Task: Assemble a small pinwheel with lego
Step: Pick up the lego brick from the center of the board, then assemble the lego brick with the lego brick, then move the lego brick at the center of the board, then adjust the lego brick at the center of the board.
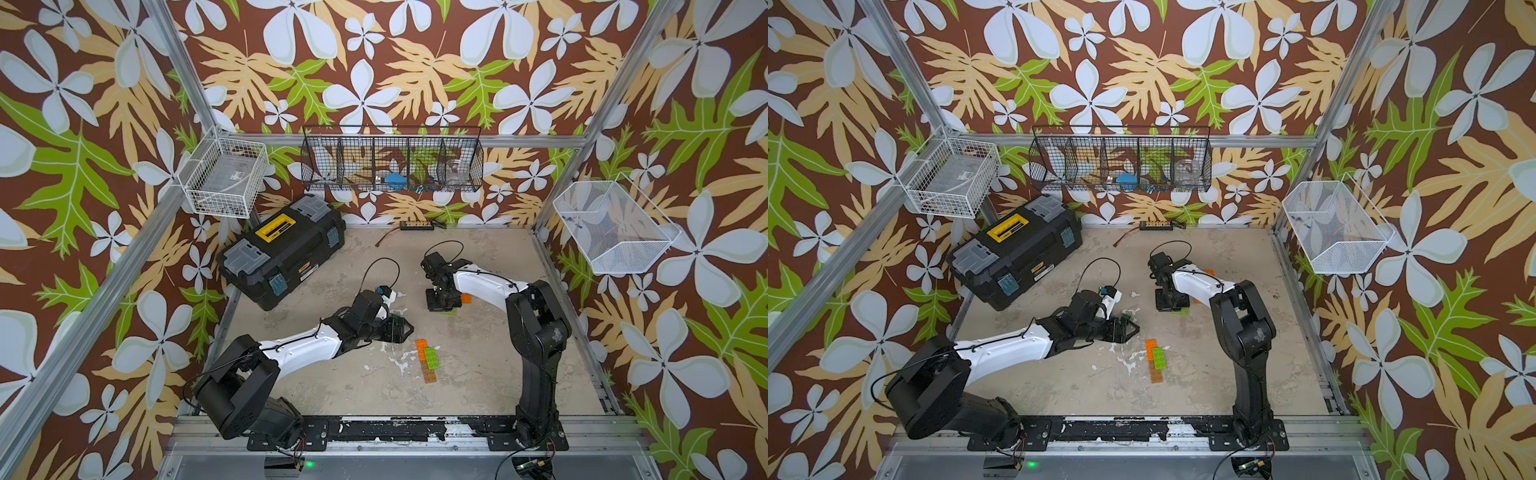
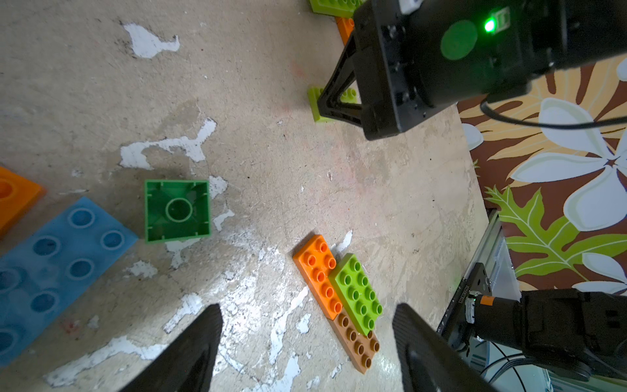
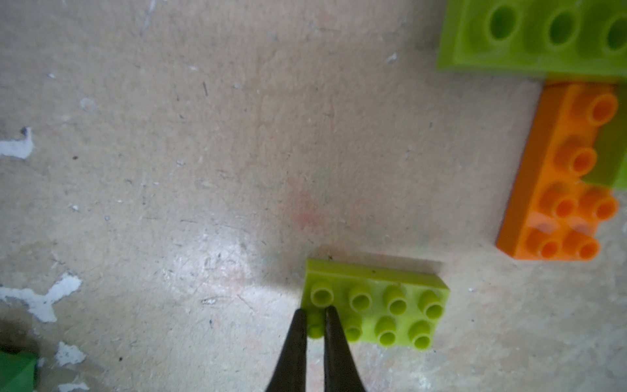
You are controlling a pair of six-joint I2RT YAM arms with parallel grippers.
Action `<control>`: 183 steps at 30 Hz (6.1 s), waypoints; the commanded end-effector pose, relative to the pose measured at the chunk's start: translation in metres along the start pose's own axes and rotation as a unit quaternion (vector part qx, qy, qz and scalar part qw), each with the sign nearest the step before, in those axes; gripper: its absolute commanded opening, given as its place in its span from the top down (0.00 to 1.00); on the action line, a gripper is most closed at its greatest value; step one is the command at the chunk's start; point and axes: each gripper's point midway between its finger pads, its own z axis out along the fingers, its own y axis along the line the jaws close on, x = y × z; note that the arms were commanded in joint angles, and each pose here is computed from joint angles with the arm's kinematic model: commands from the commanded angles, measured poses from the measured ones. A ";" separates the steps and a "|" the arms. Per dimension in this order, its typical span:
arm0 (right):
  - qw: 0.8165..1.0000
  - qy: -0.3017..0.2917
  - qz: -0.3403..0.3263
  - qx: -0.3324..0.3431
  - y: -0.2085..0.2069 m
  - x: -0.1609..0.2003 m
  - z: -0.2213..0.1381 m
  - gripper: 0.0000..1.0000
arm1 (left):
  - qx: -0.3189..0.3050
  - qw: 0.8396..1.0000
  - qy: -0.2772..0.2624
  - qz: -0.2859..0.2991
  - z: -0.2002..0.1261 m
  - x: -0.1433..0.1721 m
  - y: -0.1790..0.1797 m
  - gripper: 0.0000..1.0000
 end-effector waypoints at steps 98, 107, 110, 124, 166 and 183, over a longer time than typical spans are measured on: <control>0.981 -0.094 -0.114 -0.128 0.080 0.060 -0.119 0.73 | -0.211 0.974 -0.047 -0.072 -0.035 -0.033 0.116 0.48; 0.981 -0.111 -0.113 -0.112 0.064 0.063 -0.125 0.72 | -0.246 0.966 0.003 -0.075 0.000 -0.054 0.145 0.45; 0.982 -0.112 -0.106 -0.109 0.056 0.066 -0.124 0.72 | -0.248 0.966 0.016 -0.075 0.009 -0.054 0.149 0.45; 0.984 -0.117 -0.081 -0.107 0.030 0.069 -0.125 0.73 | -0.196 0.976 0.076 -0.055 0.052 -0.040 0.130 0.72; 0.991 -0.057 -0.009 -0.123 0.026 0.063 -0.085 0.73 | -0.015 0.999 0.040 -0.023 0.025 -0.014 -0.010 0.51; 0.982 0.014 -0.012 -0.186 0.079 0.058 -0.028 0.54 | -0.049 0.995 -0.062 -0.055 -0.062 -0.007 0.044 0.47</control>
